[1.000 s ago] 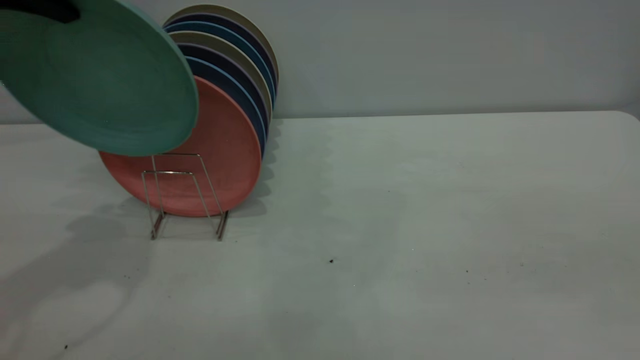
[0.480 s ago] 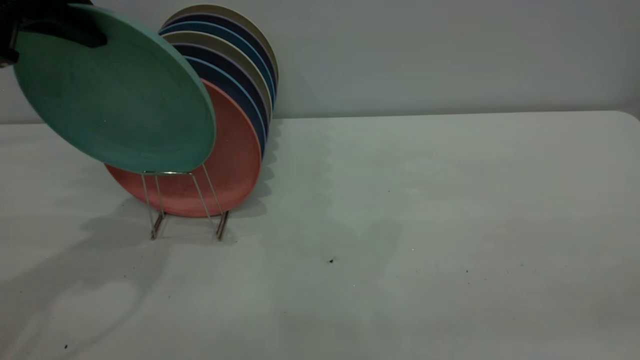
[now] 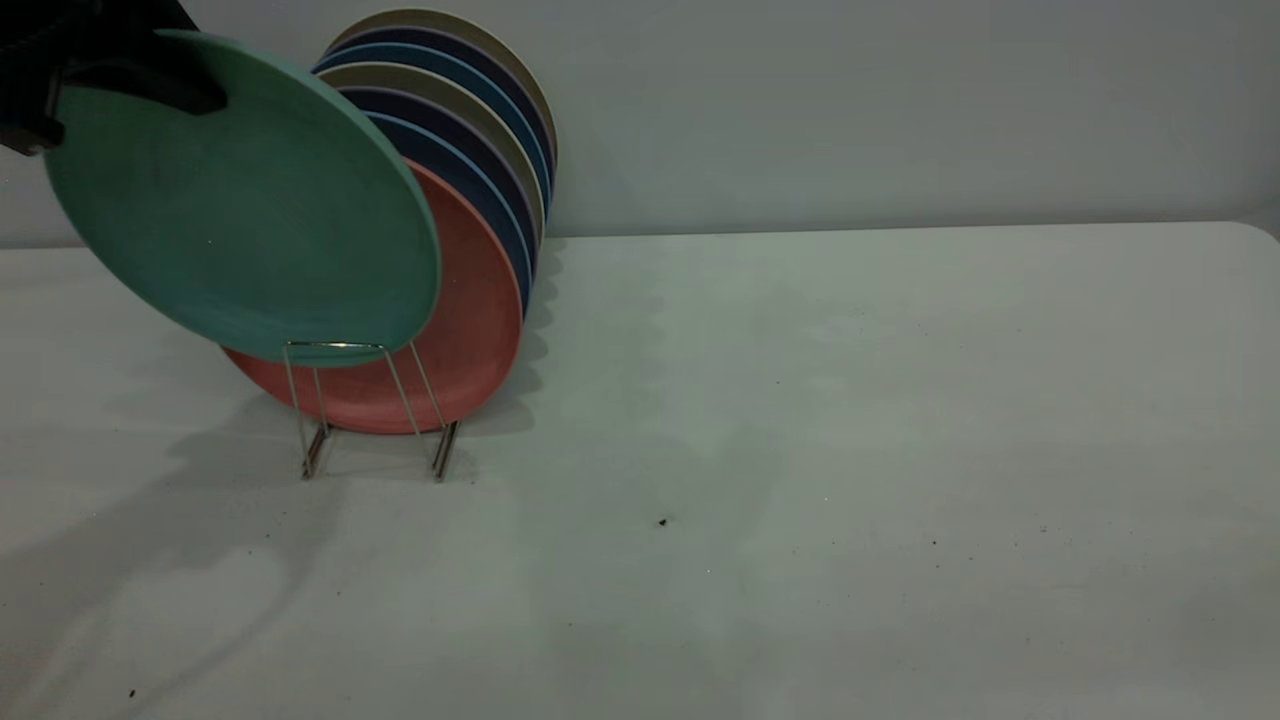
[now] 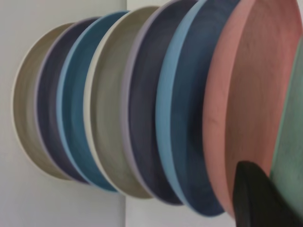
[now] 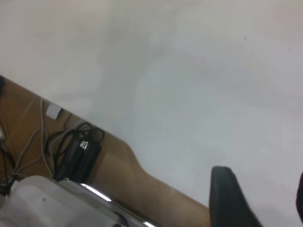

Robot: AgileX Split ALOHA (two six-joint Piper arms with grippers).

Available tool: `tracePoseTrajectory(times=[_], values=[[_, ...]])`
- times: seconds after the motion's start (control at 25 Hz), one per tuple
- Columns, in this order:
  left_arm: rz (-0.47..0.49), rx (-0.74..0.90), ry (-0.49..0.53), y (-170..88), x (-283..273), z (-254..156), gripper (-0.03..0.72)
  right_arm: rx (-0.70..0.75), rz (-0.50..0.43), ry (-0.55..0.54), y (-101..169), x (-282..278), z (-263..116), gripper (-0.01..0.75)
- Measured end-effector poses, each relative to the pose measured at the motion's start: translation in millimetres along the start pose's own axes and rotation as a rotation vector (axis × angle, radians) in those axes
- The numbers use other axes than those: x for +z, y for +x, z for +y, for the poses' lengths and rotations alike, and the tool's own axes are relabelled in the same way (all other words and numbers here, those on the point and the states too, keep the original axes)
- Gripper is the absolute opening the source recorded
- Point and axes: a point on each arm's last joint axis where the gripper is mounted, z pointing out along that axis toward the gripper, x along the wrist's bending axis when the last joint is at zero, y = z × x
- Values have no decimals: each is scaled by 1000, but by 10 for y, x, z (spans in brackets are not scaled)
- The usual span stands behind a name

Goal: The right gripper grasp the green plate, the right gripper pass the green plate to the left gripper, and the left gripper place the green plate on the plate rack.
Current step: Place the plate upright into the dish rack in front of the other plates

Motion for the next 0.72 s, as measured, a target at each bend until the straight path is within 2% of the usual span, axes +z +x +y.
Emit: tracePoseTrajectory(times=[0.32, 0.52, 0.64, 0.72], values=[[-31, -46, 3, -58, 208, -79, 95, 7, 0, -17, 33, -43, -24, 370], [-45, -60, 10, -89, 301, -119, 99, 4, 24, 13, 66, -77, -34, 369], [-33, -100, 4, -88, 347, -130, 119, 3, 32, 23, 81, -107, -23, 369], [-24, -134, -5, -85, 373, -131, 159, 14, 28, 31, 80, -115, -25, 369]])
